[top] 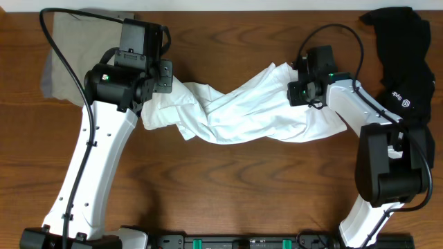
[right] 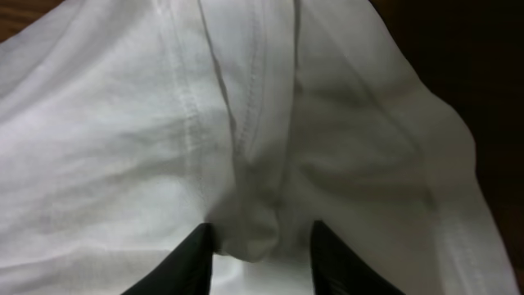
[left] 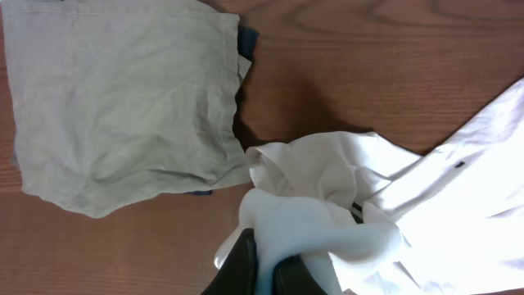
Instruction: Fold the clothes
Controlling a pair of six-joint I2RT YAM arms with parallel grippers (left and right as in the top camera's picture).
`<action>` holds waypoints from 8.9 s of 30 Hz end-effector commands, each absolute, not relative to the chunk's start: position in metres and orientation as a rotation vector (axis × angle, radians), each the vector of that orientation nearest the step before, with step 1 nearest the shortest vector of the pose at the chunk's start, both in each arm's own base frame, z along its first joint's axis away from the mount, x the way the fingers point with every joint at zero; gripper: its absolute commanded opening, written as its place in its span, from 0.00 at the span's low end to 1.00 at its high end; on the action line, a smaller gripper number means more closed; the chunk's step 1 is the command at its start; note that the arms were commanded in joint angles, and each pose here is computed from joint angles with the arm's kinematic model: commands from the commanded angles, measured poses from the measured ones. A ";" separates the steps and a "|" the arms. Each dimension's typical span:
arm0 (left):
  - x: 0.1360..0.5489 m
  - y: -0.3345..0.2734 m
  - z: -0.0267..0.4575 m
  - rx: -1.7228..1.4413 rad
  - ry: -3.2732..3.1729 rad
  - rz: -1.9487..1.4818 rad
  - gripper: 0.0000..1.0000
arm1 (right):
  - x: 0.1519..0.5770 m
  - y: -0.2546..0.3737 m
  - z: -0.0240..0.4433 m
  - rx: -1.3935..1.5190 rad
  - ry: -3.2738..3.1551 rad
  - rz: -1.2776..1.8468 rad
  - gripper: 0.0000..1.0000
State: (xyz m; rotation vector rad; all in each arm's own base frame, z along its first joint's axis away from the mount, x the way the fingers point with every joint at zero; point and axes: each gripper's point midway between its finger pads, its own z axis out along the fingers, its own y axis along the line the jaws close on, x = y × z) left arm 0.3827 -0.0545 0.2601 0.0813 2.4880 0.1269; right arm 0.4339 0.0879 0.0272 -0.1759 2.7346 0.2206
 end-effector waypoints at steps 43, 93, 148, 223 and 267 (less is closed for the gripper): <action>0.381 -0.050 0.258 0.055 2.496 0.137 0.06 | 0.450 0.095 0.041 -0.184 2.674 0.265 0.01; 0.201 -0.028 0.483 -0.004 1.861 -0.171 0.06 | 0.233 -0.011 0.449 0.066 2.045 0.028 0.01; 0.634 -0.102 0.110 0.027 2.177 -0.039 0.98 | 0.623 -0.055 0.073 0.199 2.392 0.140 0.52; 0.211 -0.133 0.011 0.178 3.123 -0.166 0.67 | 0.358 0.029 0.196 0.124 3.001 0.286 0.85; 0.198 -0.120 0.106 0.234 3.119 -0.160 0.06 | 0.237 0.002 0.171 0.515 3.047 0.009 0.91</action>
